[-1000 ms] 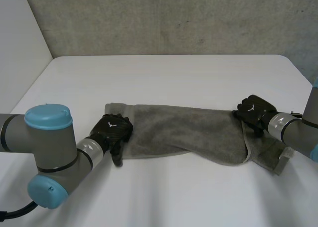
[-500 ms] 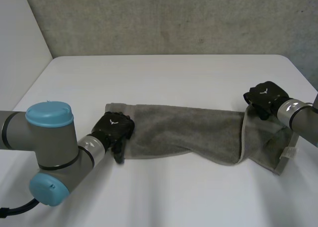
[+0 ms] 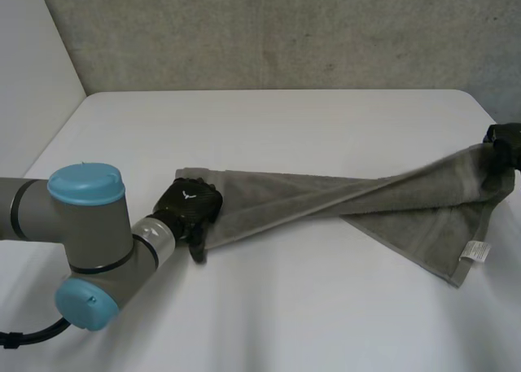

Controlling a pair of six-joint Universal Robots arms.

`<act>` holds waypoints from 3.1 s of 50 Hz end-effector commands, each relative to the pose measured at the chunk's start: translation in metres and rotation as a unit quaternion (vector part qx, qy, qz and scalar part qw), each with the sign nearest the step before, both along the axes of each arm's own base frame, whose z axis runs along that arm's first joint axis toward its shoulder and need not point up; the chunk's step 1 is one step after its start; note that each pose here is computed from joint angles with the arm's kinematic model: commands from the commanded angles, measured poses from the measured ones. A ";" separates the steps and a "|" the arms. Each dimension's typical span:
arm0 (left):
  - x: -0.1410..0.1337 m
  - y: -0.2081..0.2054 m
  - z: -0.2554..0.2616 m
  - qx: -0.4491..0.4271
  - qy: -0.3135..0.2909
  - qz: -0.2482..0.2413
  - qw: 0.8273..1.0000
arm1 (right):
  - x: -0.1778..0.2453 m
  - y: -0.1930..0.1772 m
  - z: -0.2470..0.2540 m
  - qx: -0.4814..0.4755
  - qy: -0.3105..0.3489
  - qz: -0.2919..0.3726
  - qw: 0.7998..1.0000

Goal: Fold the towel.

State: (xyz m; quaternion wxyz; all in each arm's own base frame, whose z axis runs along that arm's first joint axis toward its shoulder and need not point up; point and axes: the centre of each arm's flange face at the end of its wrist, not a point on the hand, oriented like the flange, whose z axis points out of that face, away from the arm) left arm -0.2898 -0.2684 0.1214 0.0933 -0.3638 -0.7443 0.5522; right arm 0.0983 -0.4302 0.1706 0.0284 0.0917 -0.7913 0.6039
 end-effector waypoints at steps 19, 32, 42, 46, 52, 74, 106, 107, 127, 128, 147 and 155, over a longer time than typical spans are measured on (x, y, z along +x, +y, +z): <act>-0.008 -0.008 0.000 0.000 0.019 0.002 1.000 | 0.001 0.005 -0.012 0.021 0.001 0.000 1.000; -0.006 -0.030 0.024 -0.018 0.068 0.050 0.996 | 0.004 0.010 0.004 0.010 0.004 0.007 1.000; 0.021 -0.046 0.104 -0.074 0.173 0.083 0.979 | 0.021 0.035 0.075 -0.056 0.016 0.066 0.996; 0.028 -0.035 0.157 -0.123 0.204 0.043 0.970 | 0.038 0.072 0.129 -0.078 0.045 0.123 0.988; 0.036 -0.013 0.196 -0.151 0.211 0.025 0.966 | 0.045 0.115 0.169 -0.052 0.113 0.176 0.977; 0.055 0.003 0.073 0.024 0.069 0.011 0.997 | 0.051 0.130 0.099 0.042 0.136 0.229 0.963; 0.053 0.005 0.019 0.026 0.048 0.002 0.999 | 0.049 0.128 0.062 0.067 0.125 0.232 0.962; 0.053 0.005 0.017 0.025 0.044 -0.001 0.999 | 0.049 0.128 0.062 0.067 0.125 0.232 0.962; 0.031 -0.007 0.006 0.015 0.038 -0.036 0.998 | 0.053 0.123 0.051 0.070 0.124 0.241 0.960; 0.030 -0.013 0.011 0.004 0.041 -0.037 0.998 | 0.054 0.121 0.051 0.064 0.126 0.243 0.960; 0.010 -0.133 0.253 -0.439 0.223 0.046 0.869 | 0.113 0.050 0.235 -0.567 0.121 0.181 0.794; 0.022 -0.121 0.325 -0.496 0.350 0.027 0.795 | 0.095 0.055 0.287 -0.609 -0.021 0.173 0.774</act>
